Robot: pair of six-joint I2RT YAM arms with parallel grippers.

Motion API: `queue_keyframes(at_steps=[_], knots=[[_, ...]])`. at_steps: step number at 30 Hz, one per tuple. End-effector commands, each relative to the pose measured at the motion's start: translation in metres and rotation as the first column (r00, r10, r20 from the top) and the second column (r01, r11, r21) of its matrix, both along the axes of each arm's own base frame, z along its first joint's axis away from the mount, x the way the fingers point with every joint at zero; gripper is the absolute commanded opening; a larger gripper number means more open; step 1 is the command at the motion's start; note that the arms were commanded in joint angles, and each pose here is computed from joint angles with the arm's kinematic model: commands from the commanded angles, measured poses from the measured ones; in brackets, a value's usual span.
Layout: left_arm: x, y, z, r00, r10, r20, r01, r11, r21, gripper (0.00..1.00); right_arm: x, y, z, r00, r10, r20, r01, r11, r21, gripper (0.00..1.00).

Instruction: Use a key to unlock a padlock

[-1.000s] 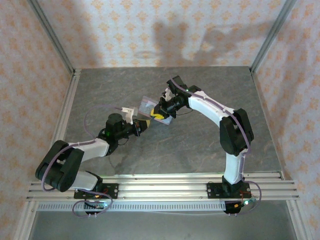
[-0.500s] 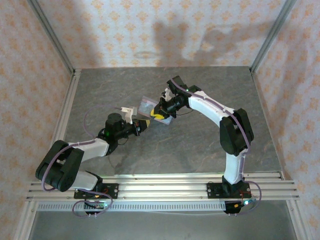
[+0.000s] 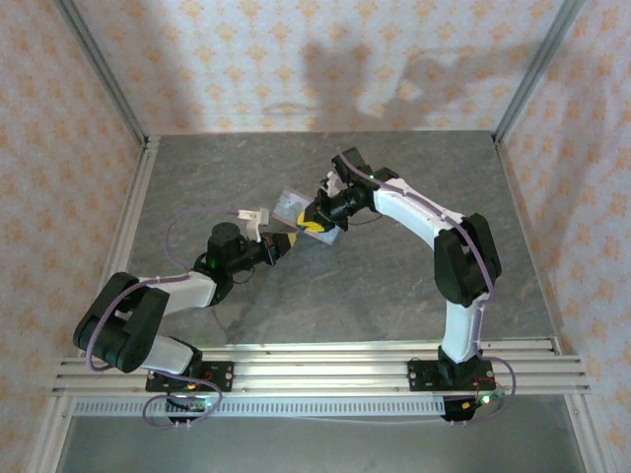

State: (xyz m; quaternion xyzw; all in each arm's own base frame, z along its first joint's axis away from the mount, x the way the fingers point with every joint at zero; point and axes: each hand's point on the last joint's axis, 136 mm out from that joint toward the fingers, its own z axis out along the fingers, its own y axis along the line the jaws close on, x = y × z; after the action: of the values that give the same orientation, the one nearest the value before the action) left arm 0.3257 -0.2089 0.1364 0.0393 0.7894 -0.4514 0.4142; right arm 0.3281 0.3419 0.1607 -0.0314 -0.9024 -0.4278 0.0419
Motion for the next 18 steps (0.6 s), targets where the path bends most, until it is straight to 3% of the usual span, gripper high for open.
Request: queue_keyframes(at_steps=[1,11,18], knots=[[0.012,-0.006,0.047,0.988,0.021,0.153,-0.01,0.997,-0.074,0.0,-0.023,0.014,0.015,0.997,0.062,-0.041,-0.058,0.995,0.083,0.0],[0.01,-0.003,0.036,0.978,0.063,0.2,-0.074,0.996,0.05,0.0,-0.028,0.009,0.011,0.996,0.082,-0.042,-0.08,0.996,0.048,0.0],[0.01,0.008,0.05,0.974,0.072,0.215,-0.08,0.996,0.028,0.0,-0.037,0.003,0.004,0.991,0.123,-0.057,-0.122,0.992,0.024,0.0]])
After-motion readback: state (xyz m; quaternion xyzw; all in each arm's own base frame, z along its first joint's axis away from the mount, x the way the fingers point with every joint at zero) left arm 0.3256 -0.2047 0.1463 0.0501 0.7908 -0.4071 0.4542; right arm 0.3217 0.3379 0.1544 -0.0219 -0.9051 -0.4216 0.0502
